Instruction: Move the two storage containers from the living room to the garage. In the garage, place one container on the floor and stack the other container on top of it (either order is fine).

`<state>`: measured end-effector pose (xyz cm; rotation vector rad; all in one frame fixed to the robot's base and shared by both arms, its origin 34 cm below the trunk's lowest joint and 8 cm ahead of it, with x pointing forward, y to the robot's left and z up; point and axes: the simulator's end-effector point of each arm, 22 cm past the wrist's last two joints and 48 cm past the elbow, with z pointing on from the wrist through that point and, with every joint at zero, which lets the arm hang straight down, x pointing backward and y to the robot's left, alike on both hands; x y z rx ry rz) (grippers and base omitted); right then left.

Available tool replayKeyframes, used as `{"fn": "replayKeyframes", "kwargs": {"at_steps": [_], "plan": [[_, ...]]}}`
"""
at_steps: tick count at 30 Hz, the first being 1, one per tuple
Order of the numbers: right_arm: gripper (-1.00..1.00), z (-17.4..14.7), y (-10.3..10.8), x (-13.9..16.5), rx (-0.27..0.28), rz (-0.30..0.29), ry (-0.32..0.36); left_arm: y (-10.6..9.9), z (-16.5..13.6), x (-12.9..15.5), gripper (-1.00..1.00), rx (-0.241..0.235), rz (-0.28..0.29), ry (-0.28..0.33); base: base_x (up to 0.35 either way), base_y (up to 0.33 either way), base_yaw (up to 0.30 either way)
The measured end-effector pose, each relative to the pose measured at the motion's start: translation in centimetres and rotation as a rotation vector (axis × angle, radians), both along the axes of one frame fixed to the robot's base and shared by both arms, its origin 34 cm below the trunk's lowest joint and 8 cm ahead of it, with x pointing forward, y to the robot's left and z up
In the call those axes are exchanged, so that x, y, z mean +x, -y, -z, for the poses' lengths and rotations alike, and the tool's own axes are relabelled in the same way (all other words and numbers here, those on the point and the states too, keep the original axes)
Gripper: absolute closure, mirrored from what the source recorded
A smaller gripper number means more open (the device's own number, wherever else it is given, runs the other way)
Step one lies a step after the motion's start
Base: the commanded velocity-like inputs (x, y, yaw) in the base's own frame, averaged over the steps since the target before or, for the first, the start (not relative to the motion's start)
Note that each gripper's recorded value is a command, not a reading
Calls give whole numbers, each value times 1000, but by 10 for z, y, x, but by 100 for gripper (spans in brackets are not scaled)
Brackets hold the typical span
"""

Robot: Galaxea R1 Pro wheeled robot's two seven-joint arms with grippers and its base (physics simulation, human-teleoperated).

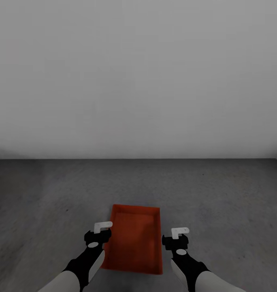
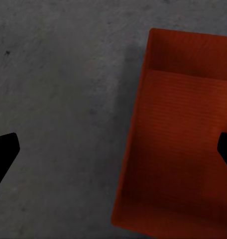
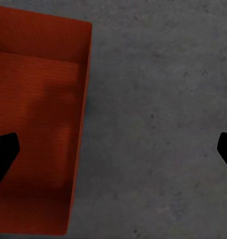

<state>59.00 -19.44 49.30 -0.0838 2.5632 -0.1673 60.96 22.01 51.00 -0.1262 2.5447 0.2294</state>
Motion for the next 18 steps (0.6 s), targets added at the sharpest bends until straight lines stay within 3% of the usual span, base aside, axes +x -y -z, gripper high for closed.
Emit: {"fn": "replayKeyframes", "kwargs": {"at_steps": [18], "plan": [[-100,-11,0,8,-2,1,25,-1,-12,8,-100,1,1,25,0,0,0]]}}
